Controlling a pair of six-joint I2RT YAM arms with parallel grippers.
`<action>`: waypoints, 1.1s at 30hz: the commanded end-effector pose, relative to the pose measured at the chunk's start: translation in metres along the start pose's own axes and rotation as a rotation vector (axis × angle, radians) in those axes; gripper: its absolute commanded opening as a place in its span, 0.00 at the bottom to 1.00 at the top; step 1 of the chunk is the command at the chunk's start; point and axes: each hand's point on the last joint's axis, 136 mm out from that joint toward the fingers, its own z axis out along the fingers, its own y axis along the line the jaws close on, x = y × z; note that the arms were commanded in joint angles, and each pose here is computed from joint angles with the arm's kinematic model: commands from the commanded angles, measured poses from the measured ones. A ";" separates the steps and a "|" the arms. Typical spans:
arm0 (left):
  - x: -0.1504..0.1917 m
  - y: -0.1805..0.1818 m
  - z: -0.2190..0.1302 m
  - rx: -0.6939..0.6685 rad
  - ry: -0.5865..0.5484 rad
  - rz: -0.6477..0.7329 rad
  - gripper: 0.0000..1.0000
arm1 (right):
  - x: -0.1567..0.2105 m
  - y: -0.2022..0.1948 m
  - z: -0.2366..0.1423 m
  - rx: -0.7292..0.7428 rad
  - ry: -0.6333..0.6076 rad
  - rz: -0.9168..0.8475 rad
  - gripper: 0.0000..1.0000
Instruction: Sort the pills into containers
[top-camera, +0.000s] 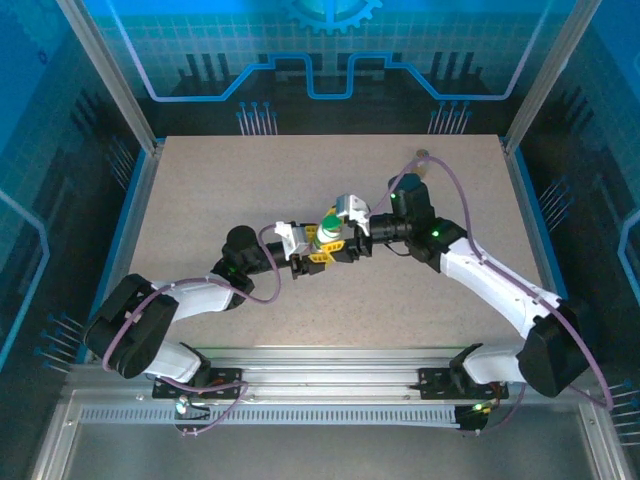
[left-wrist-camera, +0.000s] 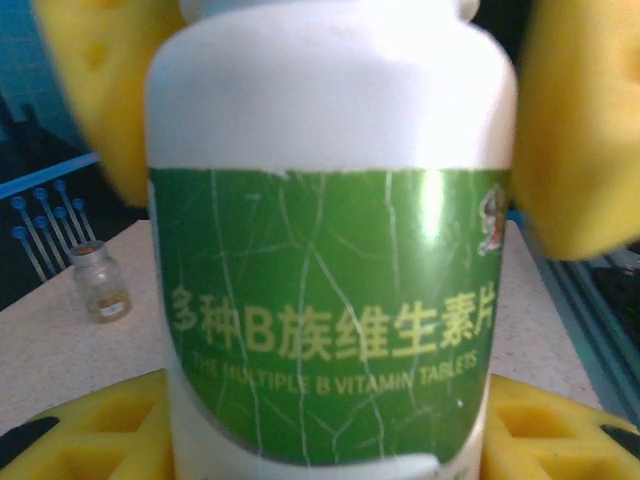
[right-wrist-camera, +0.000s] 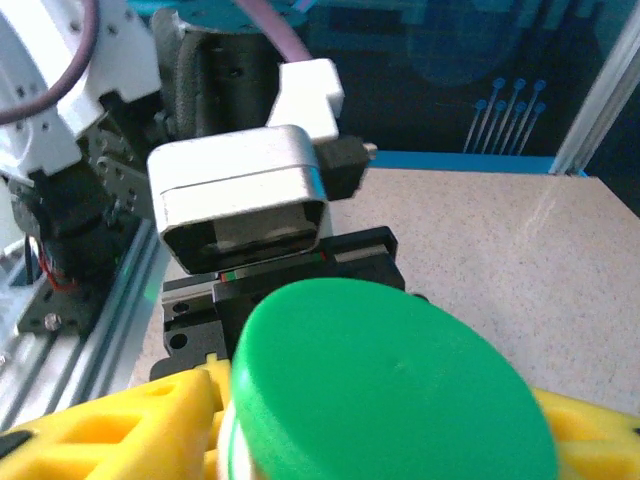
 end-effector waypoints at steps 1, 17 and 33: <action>-0.021 -0.003 0.002 0.050 -0.023 0.036 0.00 | 0.000 0.019 0.007 -0.111 0.027 -0.037 0.51; -0.035 -0.008 -0.001 0.072 -0.029 0.079 0.00 | 0.016 0.041 0.010 -0.232 0.117 -0.034 0.28; -0.020 0.026 -0.005 -0.148 0.018 0.085 0.99 | 0.009 -0.026 -0.024 0.090 0.068 0.129 0.06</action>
